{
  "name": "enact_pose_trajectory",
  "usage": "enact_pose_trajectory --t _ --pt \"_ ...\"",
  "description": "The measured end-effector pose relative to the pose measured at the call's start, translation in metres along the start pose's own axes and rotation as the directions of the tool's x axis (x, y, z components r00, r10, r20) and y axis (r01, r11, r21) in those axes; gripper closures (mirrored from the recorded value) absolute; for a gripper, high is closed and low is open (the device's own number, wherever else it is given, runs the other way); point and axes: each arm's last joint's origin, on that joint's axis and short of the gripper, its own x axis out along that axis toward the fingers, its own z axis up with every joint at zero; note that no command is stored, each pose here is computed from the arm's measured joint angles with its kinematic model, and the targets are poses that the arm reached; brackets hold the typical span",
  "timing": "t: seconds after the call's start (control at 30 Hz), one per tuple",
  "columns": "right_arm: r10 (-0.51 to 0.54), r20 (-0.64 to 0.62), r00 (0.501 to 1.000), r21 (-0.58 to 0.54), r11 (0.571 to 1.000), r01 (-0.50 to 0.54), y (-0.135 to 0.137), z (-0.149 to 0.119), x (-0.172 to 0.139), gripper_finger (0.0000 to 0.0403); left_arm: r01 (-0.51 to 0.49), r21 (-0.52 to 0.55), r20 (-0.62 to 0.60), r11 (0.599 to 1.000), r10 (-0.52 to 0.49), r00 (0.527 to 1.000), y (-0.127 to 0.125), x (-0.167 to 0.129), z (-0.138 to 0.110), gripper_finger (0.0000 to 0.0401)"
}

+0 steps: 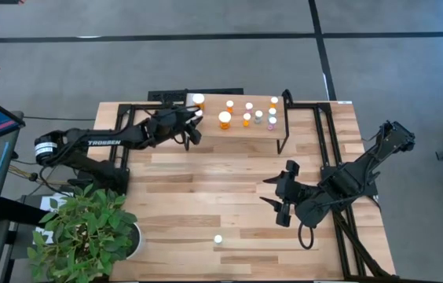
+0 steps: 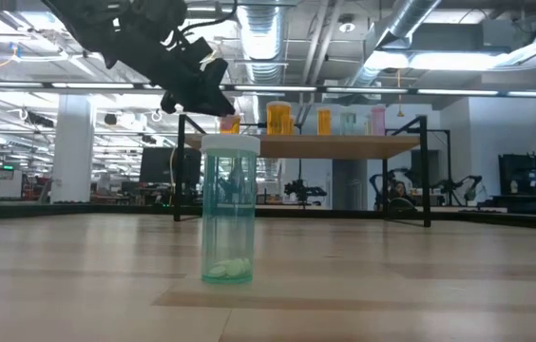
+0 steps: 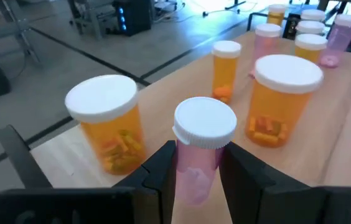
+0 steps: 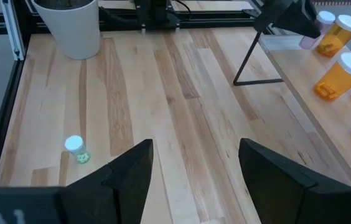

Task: Pick and place medicine bottles onto shelf by color
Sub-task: Put the pink pill bottle on the shelf

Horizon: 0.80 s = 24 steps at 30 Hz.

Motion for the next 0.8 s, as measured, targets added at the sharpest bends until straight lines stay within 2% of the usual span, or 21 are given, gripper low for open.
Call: enact_pose_trajectory --t 0.53,0.8 --pt "0.000 0.000 1.000 -0.003 1.000 0.000 0.000 0.000 0.000 0.0143 0.023 -0.051 -0.035 0.998 -0.025 0.999 0.011 0.004 -0.004 0.0309" --pt "-0.001 0.000 1.000 -0.003 1.000 0.001 0.000 0.000 0.000 0.0143 0.001 -0.069 -0.036 0.998 -0.003 0.999 0.017 0.006 -0.004 0.0271"
